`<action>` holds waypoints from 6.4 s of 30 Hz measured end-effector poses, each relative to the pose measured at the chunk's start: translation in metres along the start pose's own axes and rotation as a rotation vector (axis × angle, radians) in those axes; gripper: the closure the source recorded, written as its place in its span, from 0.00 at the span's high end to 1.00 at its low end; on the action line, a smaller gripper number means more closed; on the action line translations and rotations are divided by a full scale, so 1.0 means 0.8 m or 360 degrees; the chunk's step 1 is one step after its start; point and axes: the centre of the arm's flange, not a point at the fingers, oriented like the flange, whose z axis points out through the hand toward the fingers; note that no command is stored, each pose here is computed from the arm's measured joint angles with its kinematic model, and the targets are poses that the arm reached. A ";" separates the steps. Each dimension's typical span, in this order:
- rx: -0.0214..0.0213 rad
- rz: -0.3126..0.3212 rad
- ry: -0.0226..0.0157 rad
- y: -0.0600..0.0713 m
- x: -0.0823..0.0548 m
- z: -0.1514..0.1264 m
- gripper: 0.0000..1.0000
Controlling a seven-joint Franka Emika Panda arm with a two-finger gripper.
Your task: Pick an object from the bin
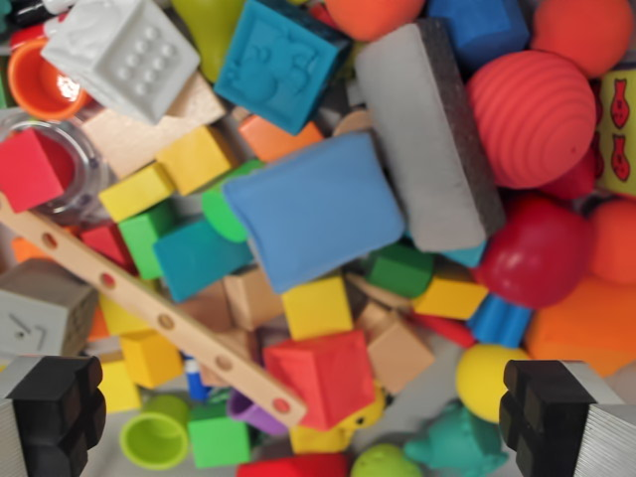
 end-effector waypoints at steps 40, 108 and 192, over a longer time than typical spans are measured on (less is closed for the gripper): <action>0.00079 -0.0661 0.00258 0.039 0.078 0.165 1.00; 0.00139 -0.0665 0.00464 0.036 0.081 0.262 0.00; 0.00162 -0.0667 0.00371 0.040 0.073 -0.081 0.00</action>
